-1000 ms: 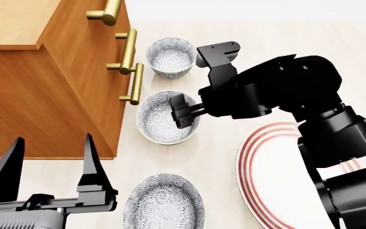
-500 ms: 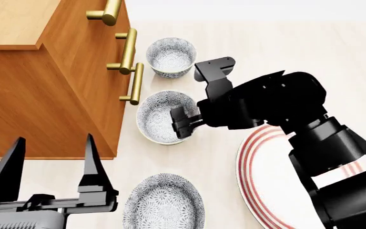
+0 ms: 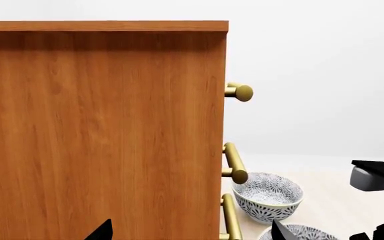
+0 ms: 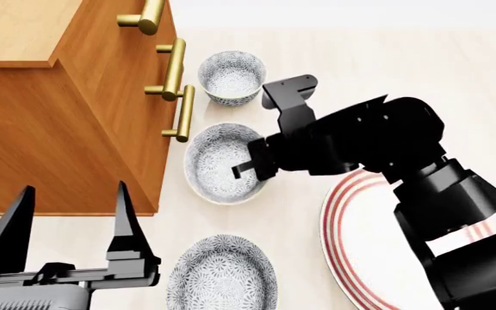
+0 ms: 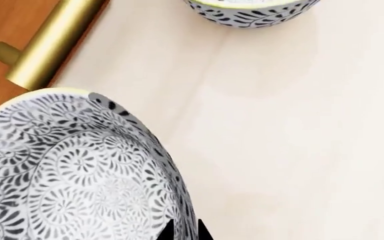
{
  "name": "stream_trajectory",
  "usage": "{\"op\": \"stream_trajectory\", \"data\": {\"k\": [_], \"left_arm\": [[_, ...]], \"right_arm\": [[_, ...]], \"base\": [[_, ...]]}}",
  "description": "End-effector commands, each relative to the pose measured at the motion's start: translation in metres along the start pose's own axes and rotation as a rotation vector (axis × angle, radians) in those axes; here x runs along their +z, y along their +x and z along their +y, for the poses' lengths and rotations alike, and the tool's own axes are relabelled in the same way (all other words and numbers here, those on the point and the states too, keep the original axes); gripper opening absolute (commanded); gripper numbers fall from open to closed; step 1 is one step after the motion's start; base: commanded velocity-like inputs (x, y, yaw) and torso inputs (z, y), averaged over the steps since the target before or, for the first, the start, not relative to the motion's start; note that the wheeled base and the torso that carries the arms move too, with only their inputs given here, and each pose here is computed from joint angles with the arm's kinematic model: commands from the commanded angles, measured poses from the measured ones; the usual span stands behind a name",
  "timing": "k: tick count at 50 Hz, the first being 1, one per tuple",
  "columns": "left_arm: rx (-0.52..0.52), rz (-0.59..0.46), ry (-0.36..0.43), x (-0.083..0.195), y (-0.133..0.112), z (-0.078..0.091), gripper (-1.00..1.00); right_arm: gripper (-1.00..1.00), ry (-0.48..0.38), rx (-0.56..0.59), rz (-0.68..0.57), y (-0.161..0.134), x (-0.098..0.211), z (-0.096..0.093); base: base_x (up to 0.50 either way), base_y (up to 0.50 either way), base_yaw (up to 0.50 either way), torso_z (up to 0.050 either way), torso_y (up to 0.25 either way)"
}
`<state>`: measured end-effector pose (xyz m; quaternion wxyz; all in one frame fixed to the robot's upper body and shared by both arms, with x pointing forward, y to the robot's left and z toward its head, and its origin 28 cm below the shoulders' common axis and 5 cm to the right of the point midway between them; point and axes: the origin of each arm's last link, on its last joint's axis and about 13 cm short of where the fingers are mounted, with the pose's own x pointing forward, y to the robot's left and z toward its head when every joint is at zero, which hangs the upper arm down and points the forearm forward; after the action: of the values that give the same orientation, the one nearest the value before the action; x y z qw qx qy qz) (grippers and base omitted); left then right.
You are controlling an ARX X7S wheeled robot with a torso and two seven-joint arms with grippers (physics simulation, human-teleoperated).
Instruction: Put the bowl in the middle on the plate.
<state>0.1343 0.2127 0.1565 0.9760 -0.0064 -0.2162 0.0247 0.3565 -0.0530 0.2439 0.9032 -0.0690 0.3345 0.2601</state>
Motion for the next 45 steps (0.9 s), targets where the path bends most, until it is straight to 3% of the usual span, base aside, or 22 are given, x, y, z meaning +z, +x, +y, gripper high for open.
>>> {"op": "stream_trajectory", "data": {"k": [1,26,35,45], "left_arm": [[0.002,0.001,0.001,0.0,0.0,0.0,1.0],[0.014,0.001,0.006,0.001,0.0,0.001,1.0],[0.016,0.0,0.007,0.001,0.0,0.001,1.0],[0.017,0.001,0.009,0.001,0.0,0.002,1.0]], "right_arm": [[-1.0,-0.017,-0.027,-0.002,-0.009,0.003,-0.002],[-1.0,-0.042,-0.105,-0.071,-0.078,0.017,-0.01],[-1.0,-0.002,-0.123,-0.112,-0.108,0.012,-0.018],[-1.0,0.107,-0.117,-0.211,-0.142,-0.009,-0.031]], "base": [[0.0,0.0,0.0,0.0,0.0],[0.0,0.0,0.0,0.0,0.0],[0.0,0.0,0.0,0.0,0.0],[0.0,0.0,0.0,0.0,0.0]]}}
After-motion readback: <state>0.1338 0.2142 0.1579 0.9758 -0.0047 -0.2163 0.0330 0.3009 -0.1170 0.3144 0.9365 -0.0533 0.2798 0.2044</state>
